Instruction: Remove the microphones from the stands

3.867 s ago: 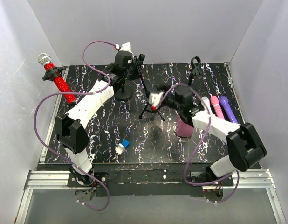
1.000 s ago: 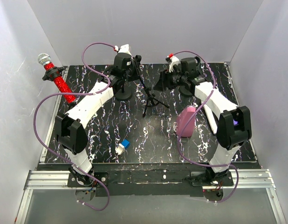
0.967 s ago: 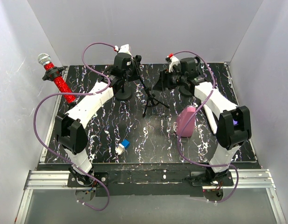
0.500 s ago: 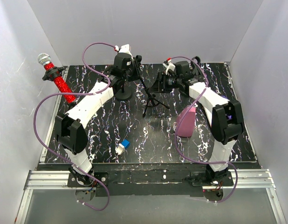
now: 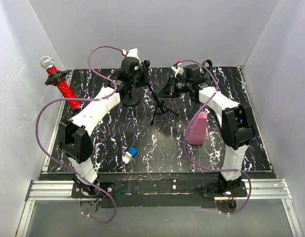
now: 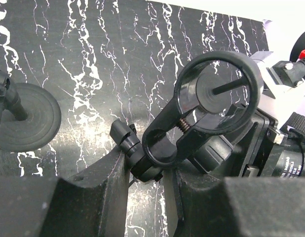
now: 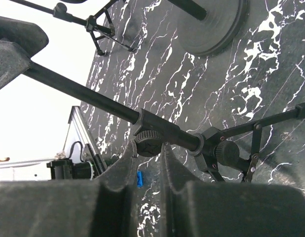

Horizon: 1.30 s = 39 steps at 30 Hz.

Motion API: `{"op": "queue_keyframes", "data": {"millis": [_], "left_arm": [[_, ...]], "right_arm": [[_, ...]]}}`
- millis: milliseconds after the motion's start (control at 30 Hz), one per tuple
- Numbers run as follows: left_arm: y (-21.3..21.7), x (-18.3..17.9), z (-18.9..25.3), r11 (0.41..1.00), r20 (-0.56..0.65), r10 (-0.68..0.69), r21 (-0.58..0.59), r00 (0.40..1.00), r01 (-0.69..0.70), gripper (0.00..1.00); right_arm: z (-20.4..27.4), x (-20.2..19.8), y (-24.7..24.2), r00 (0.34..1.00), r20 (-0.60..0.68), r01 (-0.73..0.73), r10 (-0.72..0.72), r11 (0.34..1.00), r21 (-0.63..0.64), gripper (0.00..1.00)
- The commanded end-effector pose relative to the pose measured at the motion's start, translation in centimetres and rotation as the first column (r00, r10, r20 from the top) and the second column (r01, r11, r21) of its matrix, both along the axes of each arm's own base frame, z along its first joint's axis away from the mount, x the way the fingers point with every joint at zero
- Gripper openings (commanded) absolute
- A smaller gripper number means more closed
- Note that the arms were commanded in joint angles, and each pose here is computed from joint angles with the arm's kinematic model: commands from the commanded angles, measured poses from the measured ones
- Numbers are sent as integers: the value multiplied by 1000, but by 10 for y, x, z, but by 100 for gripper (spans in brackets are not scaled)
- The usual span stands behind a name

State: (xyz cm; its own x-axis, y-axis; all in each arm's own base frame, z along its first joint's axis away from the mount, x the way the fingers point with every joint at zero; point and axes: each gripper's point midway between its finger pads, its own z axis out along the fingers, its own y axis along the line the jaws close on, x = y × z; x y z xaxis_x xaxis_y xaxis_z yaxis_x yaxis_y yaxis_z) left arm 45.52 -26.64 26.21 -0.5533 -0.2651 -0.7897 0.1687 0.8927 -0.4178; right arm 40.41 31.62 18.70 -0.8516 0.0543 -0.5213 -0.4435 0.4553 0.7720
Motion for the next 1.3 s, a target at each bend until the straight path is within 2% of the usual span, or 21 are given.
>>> {"op": "queue_keyframes", "data": {"millis": [0, 67, 167, 233, 300, 333, 367, 400, 433, 467, 533, 600, 633, 700, 733, 800, 900, 933, 1000, 1133, 1267], "left_arm": [[0, -22, 1, 998, -34, -55, 15, 998, 55, 0], [0, -23, 2, 997, -29, -66, 25, 997, 66, 0], [-1, -23, 4, 994, -11, -100, 48, 995, 101, 0], [0, -22, 6, 993, -3, -107, 54, 994, 107, 0], [2, -22, 7, 992, 0, -113, 57, 994, 113, 0], [2, -22, 8, 991, 2, -118, 56, 993, 118, 0], [1, -22, 9, 991, 7, -124, 58, 992, 123, 0], [2, -22, 9, 991, 8, -124, 61, 992, 123, 0], [-2, -25, 9, 987, 4, -154, 51, 988, 154, 0], [-4, -26, 9, 985, 3, -166, 47, 986, 165, 0], [-8, -29, 10, 982, 0, -188, 35, 982, 188, 0], [-13, -32, 12, 976, 1, -219, 17, 976, 219, 0], [-15, -35, 14, 972, 1, -236, 10, 972, 236, 0], [-20, -38, 14, 963, 0, -270, -1, 963, 270, 0], [-22, -39, 15, 959, 1, -284, -6, 959, 284, 0], [-26, -41, 16, 950, 8, -313, -7, 950, 313, 0], [-29, -41, 17, 940, 25, -341, 9, 940, 341, 0], [-28, -39, 17, 941, 32, -338, 21, 941, 337, 0], [-22, -31, 15, 954, 46, -297, 58, 954, 294, 0], [-16, -16, 16, 958, 82, -272, 121, 959, 261, 0], [-19, -10, 16, 951, 105, -289, 148, 951, 273, 0]], "right_arm": [[30, 2, 5, 994, 95, -51, 45, 996, 71, 2], [32, -1, 3, 989, 133, -82, 71, 994, 75, 1], [44, -14, 3, 932, 313, -203, 182, 978, 38, 1], [44, -20, 1, 846, 472, -251, 249, 966, -60, 1], [36, -28, -3, 703, 627, -267, 335, 942, -204, 1], [34, -28, -4, 557, 731, -247, 395, 919, -308, 1], [23, -29, -8, 446, 773, -216, 451, 892, -396, 1], [24, -27, -7, 286, 827, -163, 484, 875, -456, 1], [24, -25, -5, 138, 860, -88, 492, 871, -484, 1], [28, -23, -9, 21, 864, -18, 504, 864, -504, 1], [54, -21, -10, -279, 852, 143, 443, 897, -419, 1], [60, -27, -9, -498, 751, 224, 433, 901, -370, 1], [59, -28, -10, -582, 682, 267, 444, 896, -355, 4], [58, -30, -10, -674, 586, 322, 450, 893, -314, 25], [56, -31, -12, -685, 566, 338, 459, 888, -312, 35], [57, -34, -17, -661, 581, 343, 474, 880, -329, 44], [59, -43, -27, -578, 649, 317, 495, 869, -380, 51], [60, -49, -30, -547, 675, 299, 495, 869, -395, 56], [60, -58, -36, -479, 721, 265, 501, 865, -425, 62], [59, -72, -45, -281, 821, 177, 497, 868, -464, 73], [65, -66, -50, -41, 901, 157, 431, 894, -420, 74]]}}
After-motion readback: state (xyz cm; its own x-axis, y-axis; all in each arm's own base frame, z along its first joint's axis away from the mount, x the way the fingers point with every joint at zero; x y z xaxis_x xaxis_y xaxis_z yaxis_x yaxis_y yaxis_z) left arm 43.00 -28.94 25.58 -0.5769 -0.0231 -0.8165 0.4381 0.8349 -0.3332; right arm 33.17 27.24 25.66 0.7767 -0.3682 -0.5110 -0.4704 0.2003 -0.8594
